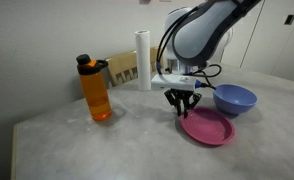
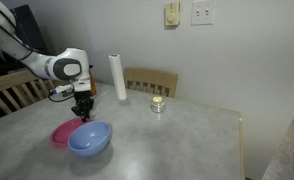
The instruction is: Put the pink lid on the blue bowl
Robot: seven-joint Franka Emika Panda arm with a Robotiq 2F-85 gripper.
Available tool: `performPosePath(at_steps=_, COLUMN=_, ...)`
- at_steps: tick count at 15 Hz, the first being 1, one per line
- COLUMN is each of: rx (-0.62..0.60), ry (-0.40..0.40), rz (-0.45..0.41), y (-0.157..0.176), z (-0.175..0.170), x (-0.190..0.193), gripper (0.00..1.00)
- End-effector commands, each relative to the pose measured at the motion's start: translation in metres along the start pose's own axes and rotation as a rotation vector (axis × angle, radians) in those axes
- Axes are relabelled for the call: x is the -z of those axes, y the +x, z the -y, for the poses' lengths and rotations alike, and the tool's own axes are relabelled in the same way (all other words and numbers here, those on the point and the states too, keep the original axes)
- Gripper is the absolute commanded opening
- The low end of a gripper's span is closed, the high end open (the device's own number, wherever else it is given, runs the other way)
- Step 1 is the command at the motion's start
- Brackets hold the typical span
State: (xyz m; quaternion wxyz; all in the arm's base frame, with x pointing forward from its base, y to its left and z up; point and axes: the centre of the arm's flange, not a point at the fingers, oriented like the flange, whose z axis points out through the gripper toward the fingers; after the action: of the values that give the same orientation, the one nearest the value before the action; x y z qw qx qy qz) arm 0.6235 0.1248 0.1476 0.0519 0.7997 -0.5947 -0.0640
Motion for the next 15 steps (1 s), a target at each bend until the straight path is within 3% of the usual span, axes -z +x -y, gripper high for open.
performPosePath(at_steps=1, rx=0.016, ry=-0.013, rz=0.015, y=0.012, z=-0.016, x=-0.024, gripper=0.02)
performPosePath(at_steps=6, rx=0.072, ry=-0.057, rz=0.025, y=0.009, z=-0.003, x=-0.014, gripper=0.03)
performPosePath(at_steps=15, rx=0.251, ry=-0.232, rz=0.001, y=-0.010, z=0.010, x=0.036, gripper=0.03)
